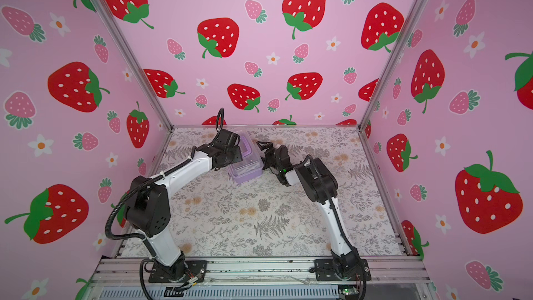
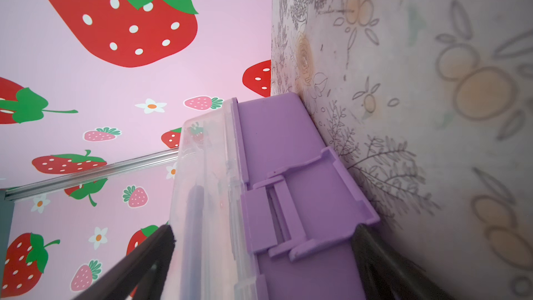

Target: Pack the tool kit

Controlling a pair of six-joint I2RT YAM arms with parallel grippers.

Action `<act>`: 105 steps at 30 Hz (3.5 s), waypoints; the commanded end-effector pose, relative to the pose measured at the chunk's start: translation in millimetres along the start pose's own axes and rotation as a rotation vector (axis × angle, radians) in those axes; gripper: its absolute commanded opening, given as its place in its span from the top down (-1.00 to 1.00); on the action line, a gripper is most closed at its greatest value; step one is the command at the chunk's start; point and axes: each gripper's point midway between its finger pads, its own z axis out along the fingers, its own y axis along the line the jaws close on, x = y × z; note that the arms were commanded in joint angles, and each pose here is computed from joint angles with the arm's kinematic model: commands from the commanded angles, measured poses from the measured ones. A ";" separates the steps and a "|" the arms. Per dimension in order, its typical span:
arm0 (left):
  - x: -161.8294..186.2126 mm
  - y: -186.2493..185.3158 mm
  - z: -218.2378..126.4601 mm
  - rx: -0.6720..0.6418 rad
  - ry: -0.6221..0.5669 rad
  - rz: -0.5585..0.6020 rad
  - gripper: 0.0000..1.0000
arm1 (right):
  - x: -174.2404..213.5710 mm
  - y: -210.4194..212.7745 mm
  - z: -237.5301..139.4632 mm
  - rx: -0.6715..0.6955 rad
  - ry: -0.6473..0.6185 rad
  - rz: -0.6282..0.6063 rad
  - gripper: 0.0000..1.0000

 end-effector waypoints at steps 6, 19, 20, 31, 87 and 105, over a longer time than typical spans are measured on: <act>3.1 -0.2 -5.8 -0.016 0.080 0.041 -0.41 | 61.3 3.3 -40.6 -0.002 0.084 -0.124 -0.99; -73.5 58.8 -25.1 -0.129 -0.034 -0.122 -0.62 | 100.2 6.2 -71.5 -0.019 0.103 -0.130 -0.99; -77.4 59.1 -22.9 -0.122 -0.035 -0.119 -0.64 | 96.6 1.0 -73.3 -0.014 0.092 -0.108 -0.99; -66.1 15.9 13.2 -0.057 0.045 0.064 -1.00 | 73.5 -35.1 -45.1 0.131 0.042 -0.007 -0.99; 38.7 -1.5 52.8 -0.121 0.204 0.297 -0.89 | 49.8 61.8 17.2 -0.207 0.115 -0.252 -0.64; 41.8 -2.9 45.8 -0.081 0.207 0.310 -0.86 | 55.1 16.4 18.8 -0.126 0.176 -0.259 0.09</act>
